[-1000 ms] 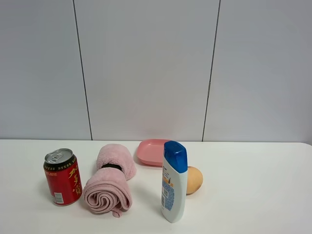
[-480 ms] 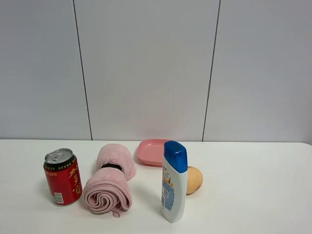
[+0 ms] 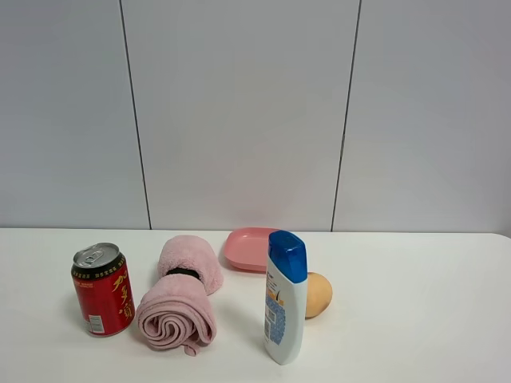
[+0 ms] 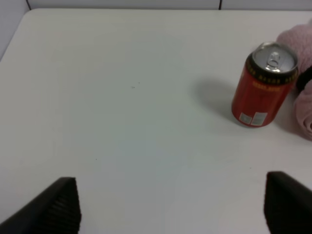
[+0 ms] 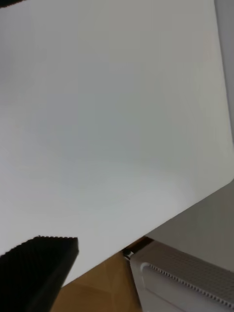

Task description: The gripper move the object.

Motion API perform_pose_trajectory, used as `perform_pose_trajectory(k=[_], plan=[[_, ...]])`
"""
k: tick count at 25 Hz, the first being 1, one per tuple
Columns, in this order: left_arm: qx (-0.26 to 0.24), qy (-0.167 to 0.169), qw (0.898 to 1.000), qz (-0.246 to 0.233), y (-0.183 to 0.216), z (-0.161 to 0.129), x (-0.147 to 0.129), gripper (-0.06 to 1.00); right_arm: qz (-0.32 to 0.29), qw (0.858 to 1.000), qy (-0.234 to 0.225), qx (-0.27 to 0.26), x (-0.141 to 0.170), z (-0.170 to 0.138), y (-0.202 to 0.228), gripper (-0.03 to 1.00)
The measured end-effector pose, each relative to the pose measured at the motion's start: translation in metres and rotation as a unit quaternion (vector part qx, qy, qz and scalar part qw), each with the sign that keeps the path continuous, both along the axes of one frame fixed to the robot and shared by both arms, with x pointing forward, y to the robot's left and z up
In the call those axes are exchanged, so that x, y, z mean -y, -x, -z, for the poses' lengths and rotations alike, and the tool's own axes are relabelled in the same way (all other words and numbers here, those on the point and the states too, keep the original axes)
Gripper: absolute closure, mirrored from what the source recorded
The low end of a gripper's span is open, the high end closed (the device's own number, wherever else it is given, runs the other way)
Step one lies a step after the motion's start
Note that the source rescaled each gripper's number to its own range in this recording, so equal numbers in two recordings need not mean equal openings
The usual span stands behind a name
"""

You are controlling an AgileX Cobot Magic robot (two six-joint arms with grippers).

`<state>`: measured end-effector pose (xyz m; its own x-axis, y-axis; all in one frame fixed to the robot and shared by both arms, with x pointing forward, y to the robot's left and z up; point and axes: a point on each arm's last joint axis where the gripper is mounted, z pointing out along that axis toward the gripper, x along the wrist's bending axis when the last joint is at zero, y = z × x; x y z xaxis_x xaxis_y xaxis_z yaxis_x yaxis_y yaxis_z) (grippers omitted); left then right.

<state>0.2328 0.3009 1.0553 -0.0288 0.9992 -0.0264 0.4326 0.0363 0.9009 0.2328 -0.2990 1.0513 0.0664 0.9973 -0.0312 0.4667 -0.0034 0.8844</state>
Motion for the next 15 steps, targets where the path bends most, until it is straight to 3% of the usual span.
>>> perform_pose_trajectory(k=[5, 15], plan=[[0.0, 0.0, 1.0, 0.0, 0.0, 0.0, 0.0, -0.06, -0.024, 1.0, 0.003, 0.0, -0.0019, 0.0, -0.0001, 0.27], [0.0, 0.0, 1.0, 0.0, 0.0, 0.0, 0.0, -0.06, 0.005, 1.0, -0.004, 0.001, 0.0023, 0.0, 0.0001, 0.28]])
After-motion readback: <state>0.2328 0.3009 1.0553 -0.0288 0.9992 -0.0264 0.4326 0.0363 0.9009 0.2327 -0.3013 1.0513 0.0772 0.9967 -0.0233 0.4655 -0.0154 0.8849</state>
